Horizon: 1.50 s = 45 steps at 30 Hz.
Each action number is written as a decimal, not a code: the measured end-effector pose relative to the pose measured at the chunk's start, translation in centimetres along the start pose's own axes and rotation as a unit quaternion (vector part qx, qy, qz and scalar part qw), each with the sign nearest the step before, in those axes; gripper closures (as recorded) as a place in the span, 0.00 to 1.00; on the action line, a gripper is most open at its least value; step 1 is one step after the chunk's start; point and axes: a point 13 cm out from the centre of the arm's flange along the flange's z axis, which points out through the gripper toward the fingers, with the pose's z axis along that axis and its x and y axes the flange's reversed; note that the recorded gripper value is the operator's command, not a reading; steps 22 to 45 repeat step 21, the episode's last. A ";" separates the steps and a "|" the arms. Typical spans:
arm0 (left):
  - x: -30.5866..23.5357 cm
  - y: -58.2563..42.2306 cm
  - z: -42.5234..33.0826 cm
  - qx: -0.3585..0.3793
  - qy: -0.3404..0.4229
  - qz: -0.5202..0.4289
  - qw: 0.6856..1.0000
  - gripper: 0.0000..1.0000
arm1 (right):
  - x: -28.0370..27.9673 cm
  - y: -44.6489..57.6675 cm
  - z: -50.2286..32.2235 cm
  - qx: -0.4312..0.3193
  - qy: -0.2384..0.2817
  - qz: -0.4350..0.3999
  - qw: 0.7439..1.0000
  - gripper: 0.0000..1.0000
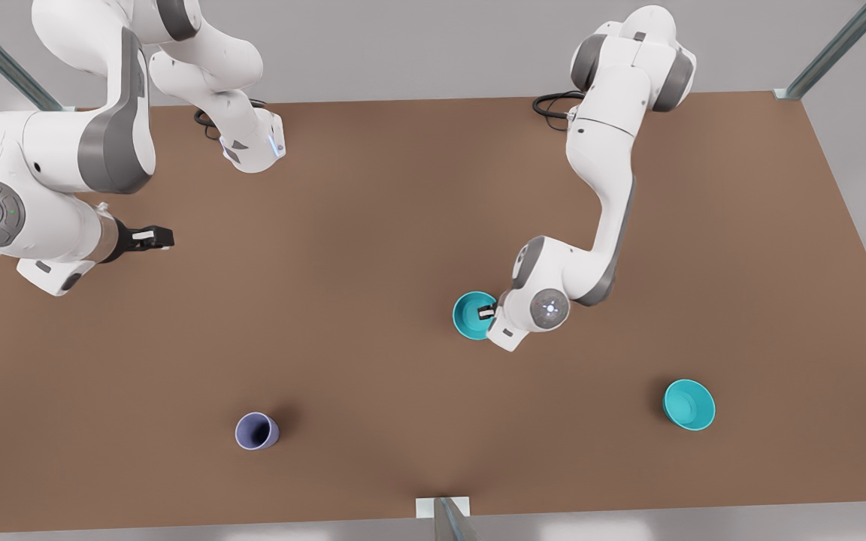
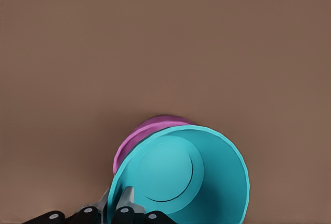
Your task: Stack the blue bowl on the pink bowl
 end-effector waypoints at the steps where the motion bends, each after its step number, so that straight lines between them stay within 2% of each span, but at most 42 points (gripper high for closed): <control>1: 0.1 -0.1 0.1 0.000 0.001 -0.003 1.000 0.79 | 0.0 0.0 0.0 0.000 0.000 -0.001 1.000 0.00; 2: 0.3 -0.3 0.2 0.000 0.002 -0.005 1.000 0.57 | 0.0 0.0 0.0 0.000 0.000 -0.001 1.000 0.00; 3: 0.3 -0.3 0.2 0.001 0.003 -0.008 1.000 0.00 | 0.0 0.0 0.0 0.000 0.000 -0.002 1.000 0.00; 6: -0.6 0.9 -0.9 0.005 0.003 -0.025 1.000 0.00 | -0.1 0.0 0.1 0.000 0.000 -0.004 1.000 0.00; 8: -1.3 3.0 -4.2 0.003 -0.005 -0.035 0.999 0.00 | -0.1 0.0 0.1 0.000 0.000 -0.005 1.000 0.00; 11: -2.1 6.9 -18.1 0.014 -0.057 -0.035 0.998 0.00 | -0.1 0.0 0.1 0.000 0.000 -0.006 1.000 0.00; 13: -1.7 10.0 -25.3 -0.009 -0.086 -0.026 0.996 0.00 | -0.1 0.0 -0.1 0.001 -0.003 -0.006 1.000 0.00; 17: 4.2 20.6 -35.9 -0.040 -0.102 -0.031 0.994 0.00 | -0.1 0.0 -0.2 0.001 -0.006 -0.007 1.000 0.00; 21: 6.7 23.6 -36.9 -0.067 -0.084 -0.001 0.994 0.00 | -0.3 0.0 -0.1 0.000 -0.006 -0.009 1.000 0.00; 45: 6.7 23.6 -36.9 -0.067 -0.084 -0.001 0.994 0.00 | -0.3 0.0 -0.1 0.000 -0.006 -0.009 1.000 0.00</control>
